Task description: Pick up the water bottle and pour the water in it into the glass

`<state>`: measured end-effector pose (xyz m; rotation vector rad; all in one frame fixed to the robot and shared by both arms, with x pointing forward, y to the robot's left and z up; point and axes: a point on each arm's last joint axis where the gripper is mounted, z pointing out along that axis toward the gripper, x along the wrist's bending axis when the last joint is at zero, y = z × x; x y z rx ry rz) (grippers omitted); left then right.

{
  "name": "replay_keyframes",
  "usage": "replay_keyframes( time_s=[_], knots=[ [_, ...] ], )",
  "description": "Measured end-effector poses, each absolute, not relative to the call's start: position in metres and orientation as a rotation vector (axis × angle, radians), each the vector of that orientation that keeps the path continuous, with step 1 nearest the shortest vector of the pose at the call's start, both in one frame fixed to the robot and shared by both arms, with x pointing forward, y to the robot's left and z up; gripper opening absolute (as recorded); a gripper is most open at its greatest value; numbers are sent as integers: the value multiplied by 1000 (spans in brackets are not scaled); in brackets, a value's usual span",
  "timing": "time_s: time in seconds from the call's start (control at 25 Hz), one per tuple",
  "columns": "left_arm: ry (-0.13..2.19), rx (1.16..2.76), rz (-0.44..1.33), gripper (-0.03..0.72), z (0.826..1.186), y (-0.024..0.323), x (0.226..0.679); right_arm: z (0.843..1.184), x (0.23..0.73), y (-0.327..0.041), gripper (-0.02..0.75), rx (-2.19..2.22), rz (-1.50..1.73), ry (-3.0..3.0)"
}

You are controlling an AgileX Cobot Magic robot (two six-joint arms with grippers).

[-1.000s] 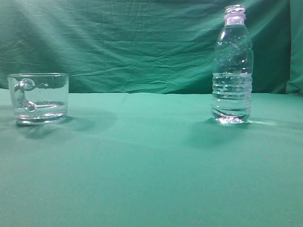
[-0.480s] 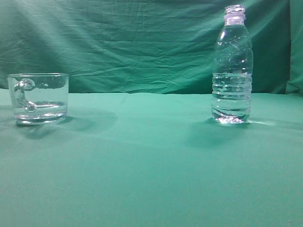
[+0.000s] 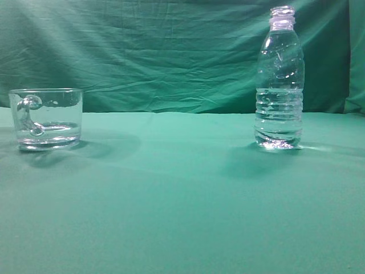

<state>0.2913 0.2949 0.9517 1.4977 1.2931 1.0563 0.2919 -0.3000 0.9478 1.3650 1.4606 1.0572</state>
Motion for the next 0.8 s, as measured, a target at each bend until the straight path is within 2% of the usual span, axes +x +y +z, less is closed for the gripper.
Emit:
replay_keyframes(
  time_s=[0.8],
  knots=[
    [1293,1498,1056,0,952,295,291,946,291,-300,0,1394,1051,1474]
  ],
)
